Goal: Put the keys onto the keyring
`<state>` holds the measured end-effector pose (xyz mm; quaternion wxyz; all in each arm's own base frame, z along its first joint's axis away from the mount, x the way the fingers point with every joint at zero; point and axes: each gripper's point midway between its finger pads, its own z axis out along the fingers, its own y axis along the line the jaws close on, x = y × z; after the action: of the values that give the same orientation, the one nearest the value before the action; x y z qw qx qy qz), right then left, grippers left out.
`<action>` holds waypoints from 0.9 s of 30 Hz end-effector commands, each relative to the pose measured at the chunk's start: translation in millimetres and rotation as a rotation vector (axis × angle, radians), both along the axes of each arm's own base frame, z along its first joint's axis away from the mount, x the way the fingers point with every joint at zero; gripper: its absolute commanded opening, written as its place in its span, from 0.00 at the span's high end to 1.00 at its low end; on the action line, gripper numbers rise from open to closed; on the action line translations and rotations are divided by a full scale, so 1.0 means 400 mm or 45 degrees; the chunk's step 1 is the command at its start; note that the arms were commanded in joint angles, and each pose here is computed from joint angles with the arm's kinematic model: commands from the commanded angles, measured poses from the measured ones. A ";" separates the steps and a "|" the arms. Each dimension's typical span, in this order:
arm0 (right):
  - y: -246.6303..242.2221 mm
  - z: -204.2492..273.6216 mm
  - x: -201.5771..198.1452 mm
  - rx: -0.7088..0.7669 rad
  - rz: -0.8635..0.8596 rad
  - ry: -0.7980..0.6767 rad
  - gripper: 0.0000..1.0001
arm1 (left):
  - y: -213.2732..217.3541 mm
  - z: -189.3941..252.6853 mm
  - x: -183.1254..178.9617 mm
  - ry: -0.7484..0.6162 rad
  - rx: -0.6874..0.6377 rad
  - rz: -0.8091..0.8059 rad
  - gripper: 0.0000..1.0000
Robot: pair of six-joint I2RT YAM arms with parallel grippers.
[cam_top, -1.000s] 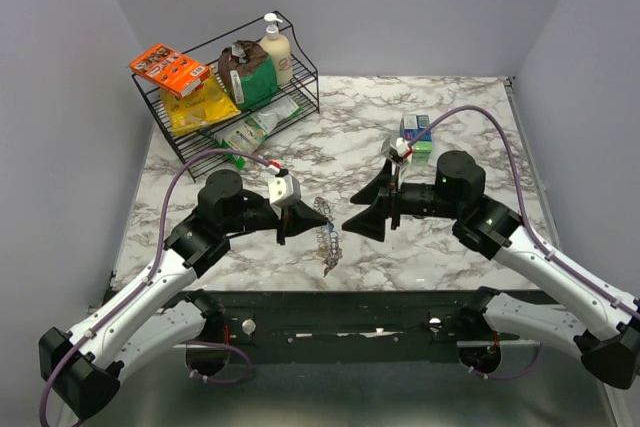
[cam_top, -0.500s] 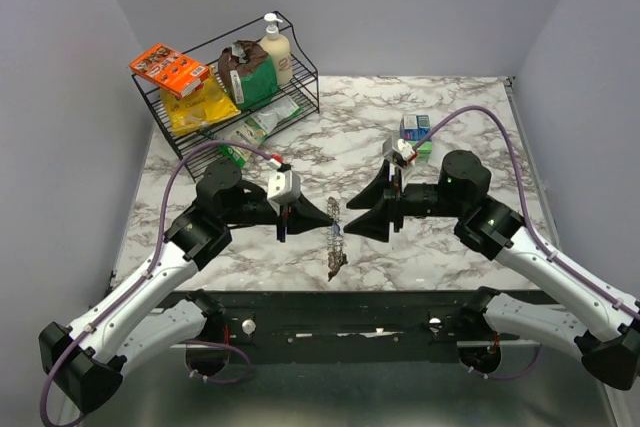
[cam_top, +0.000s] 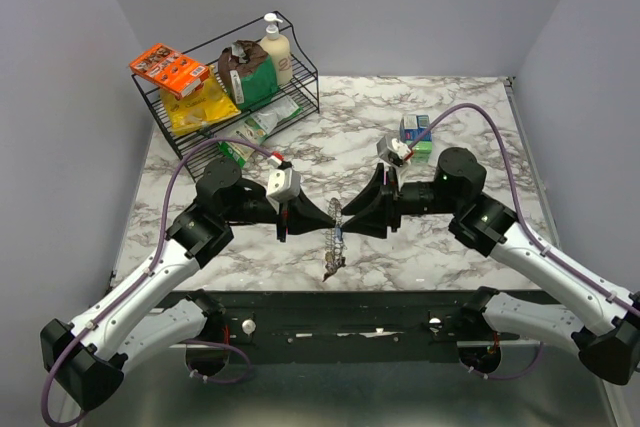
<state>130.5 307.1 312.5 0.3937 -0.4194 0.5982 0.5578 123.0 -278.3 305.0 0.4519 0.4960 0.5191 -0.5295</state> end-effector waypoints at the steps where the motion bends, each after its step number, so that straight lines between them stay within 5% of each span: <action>1: 0.012 0.031 -0.012 0.052 0.064 -0.013 0.49 | -0.003 0.070 -0.016 -0.079 -0.082 -0.051 1.00; 10: 0.019 0.017 -0.009 0.039 0.073 0.016 0.58 | -0.004 0.074 -0.013 -0.081 -0.088 -0.045 1.00; 27: 0.017 0.017 -0.009 0.039 0.062 0.025 0.99 | -0.003 0.094 -0.022 -0.072 -0.128 -0.052 1.00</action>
<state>129.8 314.1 312.6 0.3769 -0.4199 0.5916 0.5758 122.1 -280.7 314.3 0.4503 0.4843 0.5148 -0.5457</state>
